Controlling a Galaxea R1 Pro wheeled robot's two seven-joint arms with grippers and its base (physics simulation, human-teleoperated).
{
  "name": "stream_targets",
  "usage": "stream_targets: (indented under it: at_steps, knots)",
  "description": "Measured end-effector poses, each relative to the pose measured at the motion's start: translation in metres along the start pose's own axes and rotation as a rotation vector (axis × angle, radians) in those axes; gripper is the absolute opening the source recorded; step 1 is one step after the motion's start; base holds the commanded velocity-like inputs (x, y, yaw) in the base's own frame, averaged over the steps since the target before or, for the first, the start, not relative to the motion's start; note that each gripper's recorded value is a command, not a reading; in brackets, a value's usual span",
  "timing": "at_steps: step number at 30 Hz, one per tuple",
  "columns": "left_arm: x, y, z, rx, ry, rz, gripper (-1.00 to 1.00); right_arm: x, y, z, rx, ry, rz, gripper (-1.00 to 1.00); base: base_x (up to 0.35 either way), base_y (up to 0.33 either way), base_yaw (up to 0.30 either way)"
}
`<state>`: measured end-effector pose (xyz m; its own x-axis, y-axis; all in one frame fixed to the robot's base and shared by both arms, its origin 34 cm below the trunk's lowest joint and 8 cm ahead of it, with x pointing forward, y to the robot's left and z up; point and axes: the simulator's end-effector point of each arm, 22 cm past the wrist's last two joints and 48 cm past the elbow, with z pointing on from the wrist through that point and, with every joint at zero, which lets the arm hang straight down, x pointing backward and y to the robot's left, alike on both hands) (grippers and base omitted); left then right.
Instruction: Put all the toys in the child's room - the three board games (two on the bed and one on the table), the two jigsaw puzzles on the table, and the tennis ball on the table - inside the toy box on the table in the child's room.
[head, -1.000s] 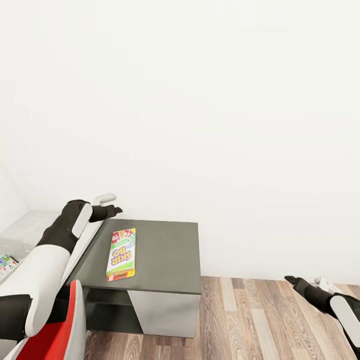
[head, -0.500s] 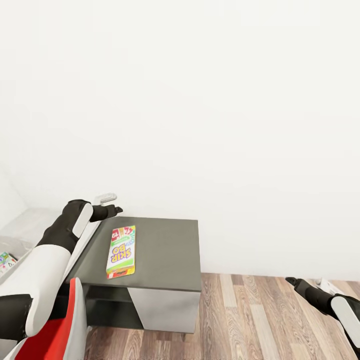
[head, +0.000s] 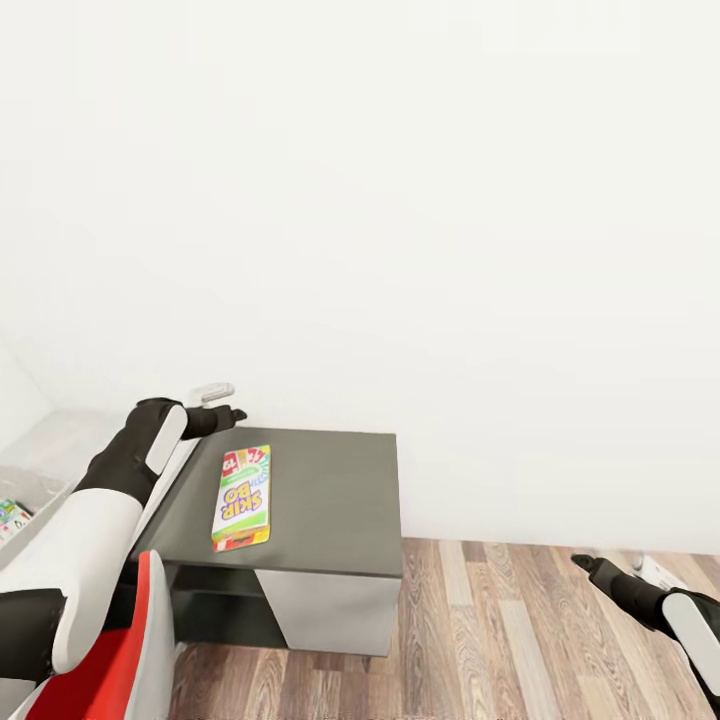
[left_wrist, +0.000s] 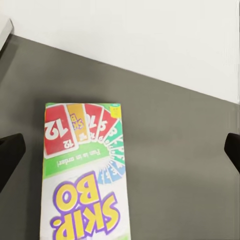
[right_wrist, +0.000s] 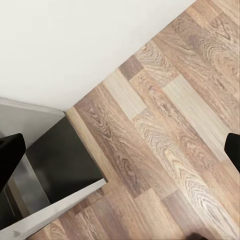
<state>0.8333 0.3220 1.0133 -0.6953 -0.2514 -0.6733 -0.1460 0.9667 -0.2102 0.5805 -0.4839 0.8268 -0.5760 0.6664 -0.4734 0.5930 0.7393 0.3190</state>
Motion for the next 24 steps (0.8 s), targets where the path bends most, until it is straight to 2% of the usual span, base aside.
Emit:
stream_targets:
  at_steps: [11,16,24]
  knots:
    - [-0.026,-0.009,-0.004,0.025,-0.093,0.013,1.00,0.012,0.000,0.007,0.008,0.021,-0.012,1.00,0.000,0.000,0.000]
    - [-0.022,-0.007,-0.001,0.023,-0.089,0.015,1.00,0.015,-0.002,0.009,0.014,0.028,-0.015,1.00,0.000,0.000,0.000]
    - [-0.008,0.003,0.006,0.008,-0.038,0.010,1.00,0.020,-0.005,0.013,0.022,0.039,-0.017,1.00,0.000,0.000,0.000]
